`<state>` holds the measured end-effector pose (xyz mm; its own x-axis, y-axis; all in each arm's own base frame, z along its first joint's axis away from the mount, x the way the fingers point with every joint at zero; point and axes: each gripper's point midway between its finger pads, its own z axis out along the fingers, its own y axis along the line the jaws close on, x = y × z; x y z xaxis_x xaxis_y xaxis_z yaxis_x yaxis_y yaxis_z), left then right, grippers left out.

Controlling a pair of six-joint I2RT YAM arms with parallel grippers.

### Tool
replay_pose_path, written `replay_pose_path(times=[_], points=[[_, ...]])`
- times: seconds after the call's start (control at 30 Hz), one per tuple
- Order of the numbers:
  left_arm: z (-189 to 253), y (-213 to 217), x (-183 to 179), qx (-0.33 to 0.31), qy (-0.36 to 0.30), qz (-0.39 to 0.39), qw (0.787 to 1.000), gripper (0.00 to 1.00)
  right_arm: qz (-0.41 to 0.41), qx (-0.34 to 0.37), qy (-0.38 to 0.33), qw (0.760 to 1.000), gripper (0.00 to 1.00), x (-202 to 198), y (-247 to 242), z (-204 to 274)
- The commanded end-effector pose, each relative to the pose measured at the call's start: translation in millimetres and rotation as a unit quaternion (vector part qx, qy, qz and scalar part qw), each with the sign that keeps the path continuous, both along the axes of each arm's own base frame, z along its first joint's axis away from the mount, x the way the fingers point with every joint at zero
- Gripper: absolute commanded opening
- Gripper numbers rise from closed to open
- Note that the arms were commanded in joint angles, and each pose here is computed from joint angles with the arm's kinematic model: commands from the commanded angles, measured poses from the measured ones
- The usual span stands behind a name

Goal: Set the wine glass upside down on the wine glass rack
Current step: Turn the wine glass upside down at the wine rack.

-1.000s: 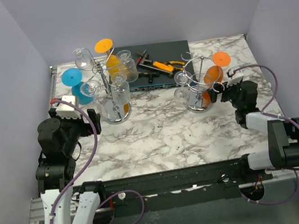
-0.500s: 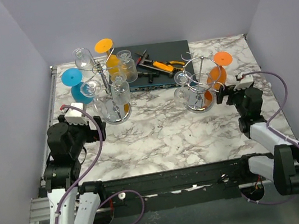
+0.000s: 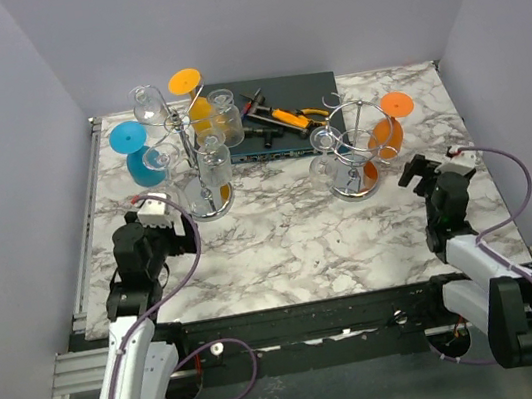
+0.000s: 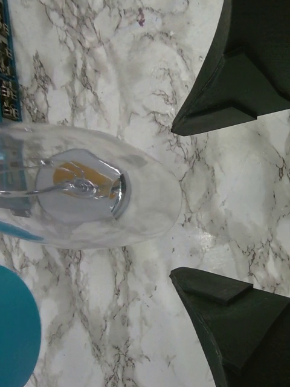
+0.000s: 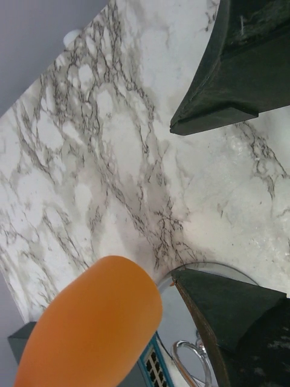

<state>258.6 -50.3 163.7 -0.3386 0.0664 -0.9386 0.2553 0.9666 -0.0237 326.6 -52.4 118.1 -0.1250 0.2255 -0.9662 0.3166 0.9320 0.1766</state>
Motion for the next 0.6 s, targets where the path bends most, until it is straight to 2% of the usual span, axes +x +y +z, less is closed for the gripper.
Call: replay_pose_path(times=[0.0,0.4,0.57], points=[[5,14,28,0.002,-0.065,0.044,0.997,0.99,-0.082,0.020,-0.060,0.995,1.00,-12,-23,12],[-30,7,40,-0.030,-0.053,0.044,0.997,0.99,-0.117,0.023,-0.094,0.988,1.00,-20,-34,8],[-40,12,47,-0.036,-0.063,0.062,0.995,0.99,-0.096,0.009,-0.092,0.991,1.00,-15,-29,3]])
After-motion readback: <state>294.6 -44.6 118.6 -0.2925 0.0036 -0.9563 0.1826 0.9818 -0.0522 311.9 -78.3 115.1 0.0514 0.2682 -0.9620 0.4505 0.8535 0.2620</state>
